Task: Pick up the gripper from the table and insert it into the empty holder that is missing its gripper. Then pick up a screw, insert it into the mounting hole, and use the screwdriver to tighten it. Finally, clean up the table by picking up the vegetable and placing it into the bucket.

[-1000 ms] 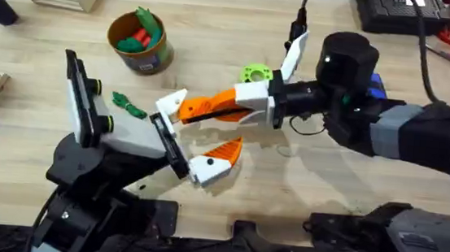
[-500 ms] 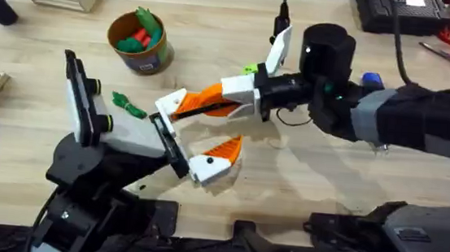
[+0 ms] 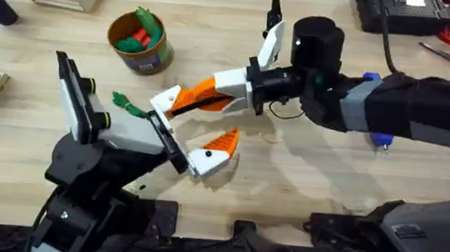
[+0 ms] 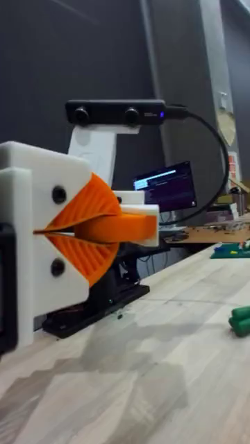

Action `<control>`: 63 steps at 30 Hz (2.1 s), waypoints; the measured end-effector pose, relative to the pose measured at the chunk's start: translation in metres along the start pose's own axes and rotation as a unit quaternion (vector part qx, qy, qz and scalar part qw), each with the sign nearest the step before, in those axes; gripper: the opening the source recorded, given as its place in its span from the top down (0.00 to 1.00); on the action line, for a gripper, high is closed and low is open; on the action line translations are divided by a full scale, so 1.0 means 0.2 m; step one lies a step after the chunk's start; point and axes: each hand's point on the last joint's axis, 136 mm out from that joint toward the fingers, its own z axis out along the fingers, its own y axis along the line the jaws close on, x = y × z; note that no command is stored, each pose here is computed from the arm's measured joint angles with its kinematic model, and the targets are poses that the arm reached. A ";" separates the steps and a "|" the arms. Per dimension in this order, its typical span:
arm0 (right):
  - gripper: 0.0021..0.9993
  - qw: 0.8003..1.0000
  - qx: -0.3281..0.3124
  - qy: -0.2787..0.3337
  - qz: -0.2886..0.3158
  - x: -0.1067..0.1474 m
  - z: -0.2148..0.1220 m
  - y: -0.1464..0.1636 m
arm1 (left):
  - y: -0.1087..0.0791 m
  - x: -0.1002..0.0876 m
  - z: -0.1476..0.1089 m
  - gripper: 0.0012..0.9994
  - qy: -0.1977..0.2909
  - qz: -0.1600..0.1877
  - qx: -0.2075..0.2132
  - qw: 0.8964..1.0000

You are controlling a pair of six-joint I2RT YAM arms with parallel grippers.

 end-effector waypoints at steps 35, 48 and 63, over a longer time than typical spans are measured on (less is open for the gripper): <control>0.99 0.998 0.016 -0.057 -0.032 -0.09 0.03 -0.01 | 0.03 -0.01 0.00 0.01 -0.003 -0.007 -0.015 1.000; 0.99 0.996 0.027 -0.078 -0.046 -0.09 0.10 0.00 | 0.08 -0.01 -0.01 0.01 -0.008 -0.013 -0.045 0.999; 0.99 0.996 0.027 -0.071 -0.055 -0.08 0.09 -0.01 | 0.07 -0.01 0.00 0.01 -0.007 -0.014 -0.038 0.999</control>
